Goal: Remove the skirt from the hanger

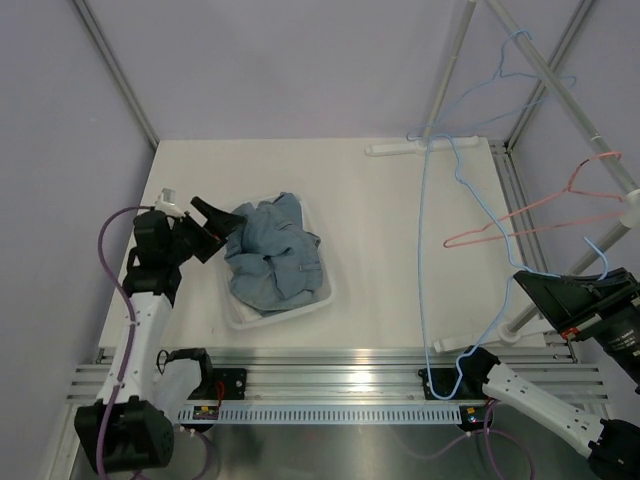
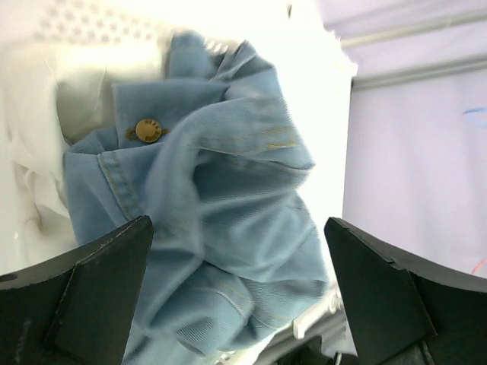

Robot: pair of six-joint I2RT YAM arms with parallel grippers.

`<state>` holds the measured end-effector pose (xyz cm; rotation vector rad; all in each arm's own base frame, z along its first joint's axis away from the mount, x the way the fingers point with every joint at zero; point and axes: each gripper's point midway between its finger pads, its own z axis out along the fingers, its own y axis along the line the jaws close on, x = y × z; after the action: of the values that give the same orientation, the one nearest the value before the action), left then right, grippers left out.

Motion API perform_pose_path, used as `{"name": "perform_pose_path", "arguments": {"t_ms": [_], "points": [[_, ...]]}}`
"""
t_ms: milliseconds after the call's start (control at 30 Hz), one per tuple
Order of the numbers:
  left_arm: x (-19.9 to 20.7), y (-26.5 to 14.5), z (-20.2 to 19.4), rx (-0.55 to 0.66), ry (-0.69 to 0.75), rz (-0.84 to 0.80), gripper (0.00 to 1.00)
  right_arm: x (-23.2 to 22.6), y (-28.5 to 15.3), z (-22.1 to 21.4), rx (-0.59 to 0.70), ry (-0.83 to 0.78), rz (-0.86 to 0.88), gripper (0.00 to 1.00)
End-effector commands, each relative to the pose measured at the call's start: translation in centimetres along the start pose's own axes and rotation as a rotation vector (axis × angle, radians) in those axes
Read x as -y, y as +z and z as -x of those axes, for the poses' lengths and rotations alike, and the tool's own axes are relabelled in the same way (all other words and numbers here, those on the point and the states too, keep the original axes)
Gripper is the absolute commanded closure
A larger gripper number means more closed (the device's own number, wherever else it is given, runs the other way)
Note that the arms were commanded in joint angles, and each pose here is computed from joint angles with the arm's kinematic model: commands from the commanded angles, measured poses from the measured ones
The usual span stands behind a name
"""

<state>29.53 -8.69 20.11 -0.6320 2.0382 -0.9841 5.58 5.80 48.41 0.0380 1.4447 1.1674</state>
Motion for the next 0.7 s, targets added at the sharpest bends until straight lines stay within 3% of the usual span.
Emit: {"name": "perform_pose_path", "arguments": {"t_ms": [0, 100, 267, 367, 433, 500, 533, 667], "points": [[3.5, -3.5, 3.9, 0.183, 0.085, 0.012, 0.01, 0.1, 1.9, -0.1, -0.026, 0.004, -0.042, 1.0], [5.6, -6.0, 5.6, 0.289, 0.097, 0.012, 0.01, 0.1, 2.7, -0.3, -0.04, 0.001, -0.06, 1.0], [7.6, -8.1, 6.2, 0.349, 0.061, -0.021, 0.01, 0.1, 3.8, -0.4, -0.049, 0.0, -0.076, 1.0], [10.5, -8.5, 6.8, 0.365, 0.079, -0.152, 0.01, 0.2, 4.6, -0.2, -0.047, 0.002, -0.102, 1.0], [14.2, -9.1, 6.2, 0.313, 0.145, -0.279, 0.01, 0.5, 5.5, 0.1, -0.036, 0.01, -0.139, 1.0], [16.3, -8.4, 5.9, 0.26, 0.211, -0.298, 0.01, 1.0, 6.5, 0.0, -0.037, 0.015, -0.182, 1.0], [18.7, -8.4, 3.9, 0.192, 0.273, -0.349, 0.01, 1.1, 6.7, 0.2, -0.033, 0.023, -0.196, 1.0], [25.6, -10.8, 1.5, 0.155, 0.502, -0.444, 0.01, 2.2, 8.4, 0.3, -0.016, 0.036, -0.282, 1.0]]}}
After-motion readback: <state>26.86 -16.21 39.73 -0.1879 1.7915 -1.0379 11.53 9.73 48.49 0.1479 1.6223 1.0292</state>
